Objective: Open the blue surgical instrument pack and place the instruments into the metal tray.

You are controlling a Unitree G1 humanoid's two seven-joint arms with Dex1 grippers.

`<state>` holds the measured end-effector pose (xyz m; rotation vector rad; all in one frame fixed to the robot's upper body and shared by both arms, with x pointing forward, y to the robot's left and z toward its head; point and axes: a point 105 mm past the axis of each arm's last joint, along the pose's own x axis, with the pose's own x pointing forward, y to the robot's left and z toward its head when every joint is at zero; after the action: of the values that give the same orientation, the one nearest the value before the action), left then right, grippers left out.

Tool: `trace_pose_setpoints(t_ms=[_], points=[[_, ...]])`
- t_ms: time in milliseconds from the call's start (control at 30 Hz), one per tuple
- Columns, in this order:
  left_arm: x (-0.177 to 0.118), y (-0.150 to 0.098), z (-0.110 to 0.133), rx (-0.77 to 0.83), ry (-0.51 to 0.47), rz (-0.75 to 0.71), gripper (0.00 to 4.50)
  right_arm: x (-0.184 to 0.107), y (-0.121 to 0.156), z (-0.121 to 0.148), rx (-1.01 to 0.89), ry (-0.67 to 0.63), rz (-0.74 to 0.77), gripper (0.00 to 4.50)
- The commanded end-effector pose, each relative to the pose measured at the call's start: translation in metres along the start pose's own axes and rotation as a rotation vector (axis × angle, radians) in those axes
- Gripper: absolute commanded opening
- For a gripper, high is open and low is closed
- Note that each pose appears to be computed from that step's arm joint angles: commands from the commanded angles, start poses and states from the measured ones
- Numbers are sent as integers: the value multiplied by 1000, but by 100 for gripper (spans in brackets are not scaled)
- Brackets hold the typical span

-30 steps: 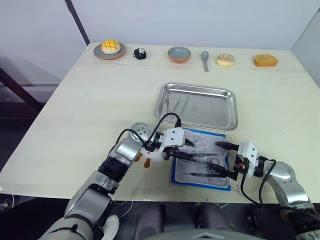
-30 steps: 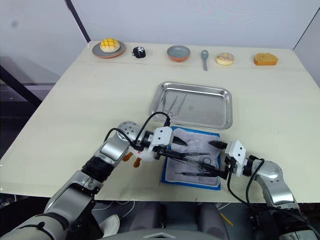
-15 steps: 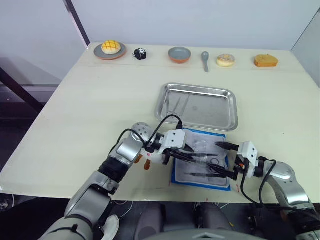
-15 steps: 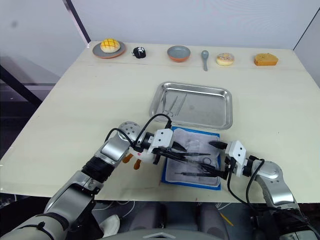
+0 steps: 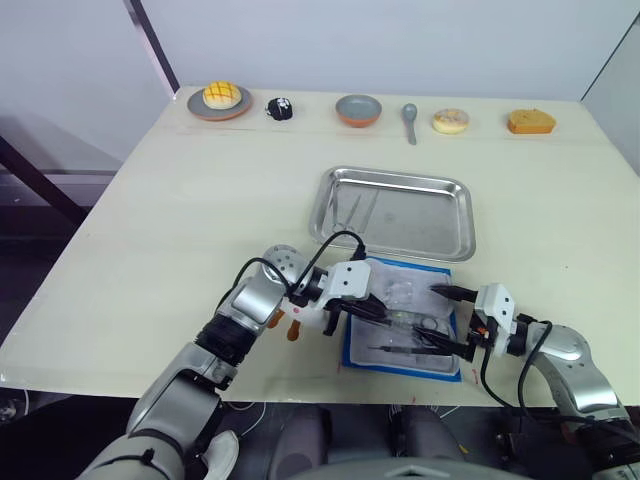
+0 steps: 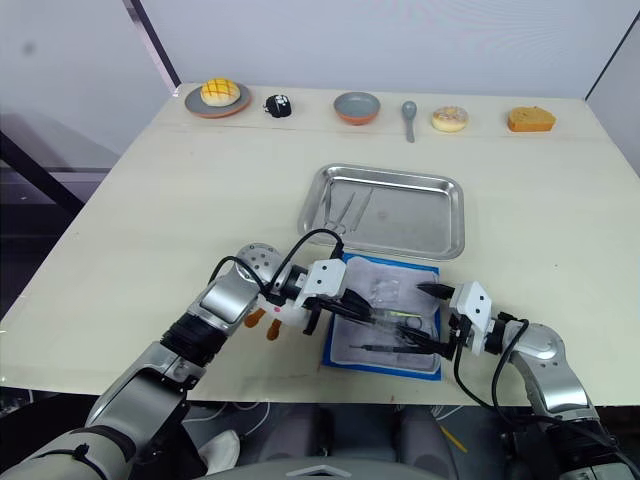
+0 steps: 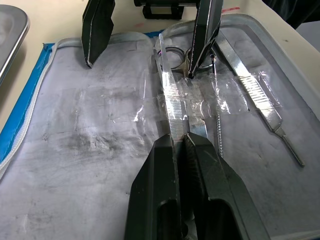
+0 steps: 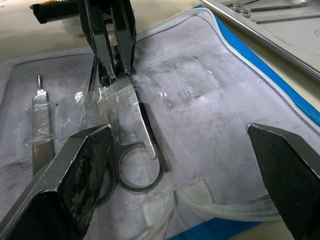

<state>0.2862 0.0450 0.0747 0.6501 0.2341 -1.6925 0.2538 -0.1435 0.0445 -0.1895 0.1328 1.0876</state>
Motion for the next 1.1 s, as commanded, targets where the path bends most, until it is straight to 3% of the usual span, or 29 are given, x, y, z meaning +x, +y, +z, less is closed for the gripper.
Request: trace_pose_setpoints(t_ms=[33, 467, 1100], points=[[-2, -5, -2, -46, 30, -36, 12, -4, 9, -27, 79, 95, 11, 450], [-12, 9, 14, -12, 85, -38, 12, -3, 9, -27, 79, 92, 8, 450], [-20, 19, 27, -16, 80, -36, 12, 0, 9, -27, 81, 85, 8, 450]])
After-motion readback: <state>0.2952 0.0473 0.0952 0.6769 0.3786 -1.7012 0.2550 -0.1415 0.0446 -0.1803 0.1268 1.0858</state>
